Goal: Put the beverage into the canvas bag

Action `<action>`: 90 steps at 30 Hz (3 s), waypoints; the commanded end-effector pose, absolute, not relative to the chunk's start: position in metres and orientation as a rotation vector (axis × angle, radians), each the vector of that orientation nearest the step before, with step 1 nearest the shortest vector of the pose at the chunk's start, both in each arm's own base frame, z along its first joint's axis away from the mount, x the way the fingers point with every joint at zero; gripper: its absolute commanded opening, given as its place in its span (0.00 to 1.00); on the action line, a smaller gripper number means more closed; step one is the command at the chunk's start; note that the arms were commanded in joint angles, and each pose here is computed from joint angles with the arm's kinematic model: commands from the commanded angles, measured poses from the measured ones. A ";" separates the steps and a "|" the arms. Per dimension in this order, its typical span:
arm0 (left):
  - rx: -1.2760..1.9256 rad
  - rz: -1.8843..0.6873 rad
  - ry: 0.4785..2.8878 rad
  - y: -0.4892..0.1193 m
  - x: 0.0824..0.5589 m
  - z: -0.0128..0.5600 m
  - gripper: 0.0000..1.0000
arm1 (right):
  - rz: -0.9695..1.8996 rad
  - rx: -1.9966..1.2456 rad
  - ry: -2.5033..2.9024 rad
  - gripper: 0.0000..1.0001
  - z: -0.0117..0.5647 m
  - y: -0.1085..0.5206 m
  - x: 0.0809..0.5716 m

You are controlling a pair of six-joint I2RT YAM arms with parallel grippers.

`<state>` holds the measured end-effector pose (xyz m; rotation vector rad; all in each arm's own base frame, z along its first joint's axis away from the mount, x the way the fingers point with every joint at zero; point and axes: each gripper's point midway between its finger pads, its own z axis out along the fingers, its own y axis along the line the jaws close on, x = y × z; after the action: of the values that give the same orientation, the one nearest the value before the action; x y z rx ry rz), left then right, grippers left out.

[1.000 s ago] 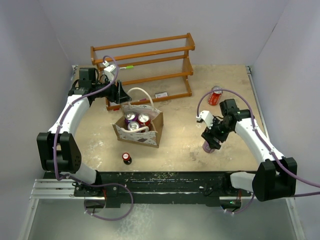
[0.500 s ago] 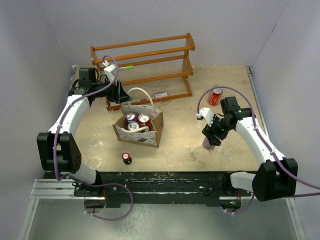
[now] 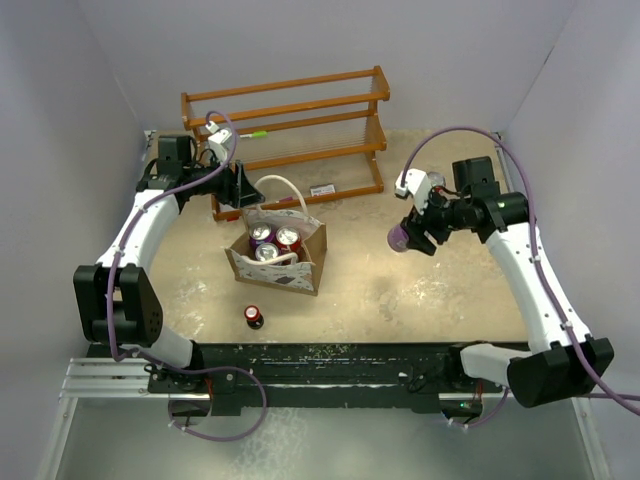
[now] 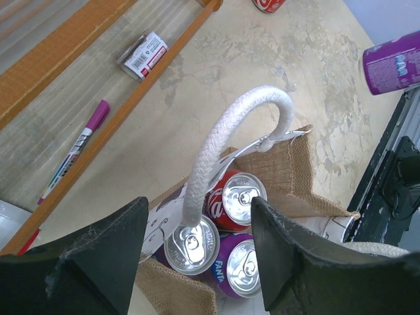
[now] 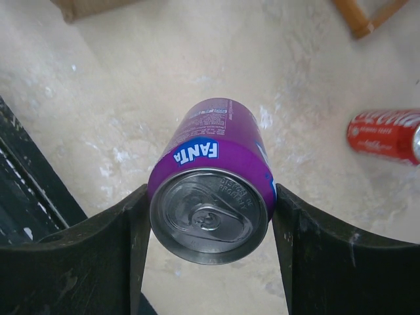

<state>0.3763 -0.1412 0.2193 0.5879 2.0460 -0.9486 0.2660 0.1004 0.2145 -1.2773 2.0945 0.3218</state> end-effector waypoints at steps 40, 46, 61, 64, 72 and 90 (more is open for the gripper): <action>1.394 -0.981 1.443 -0.159 0.211 0.263 0.64 | 0.809 -1.372 1.605 0.00 0.318 0.363 0.293; 1.432 -1.037 1.435 -0.165 0.203 0.248 0.47 | 0.776 -1.385 1.664 0.00 0.299 0.364 0.298; 1.605 -1.004 1.504 -0.152 0.176 0.211 0.13 | 0.569 -1.421 1.809 0.00 0.263 0.320 0.293; 1.632 -0.986 1.523 -0.149 0.174 0.205 0.10 | 0.543 -1.433 1.836 0.00 0.255 0.314 0.291; 1.688 -0.944 1.564 -0.140 0.165 0.192 0.09 | 0.577 -1.545 1.823 0.00 0.245 0.314 0.280; 1.673 -0.880 1.535 -0.141 0.165 0.189 0.14 | 0.671 -1.803 1.837 0.00 0.205 0.348 0.235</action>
<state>0.1650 -0.1388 0.1863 1.6647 1.5821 -0.9145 0.2413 0.3465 0.1826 -1.7969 1.8880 0.6597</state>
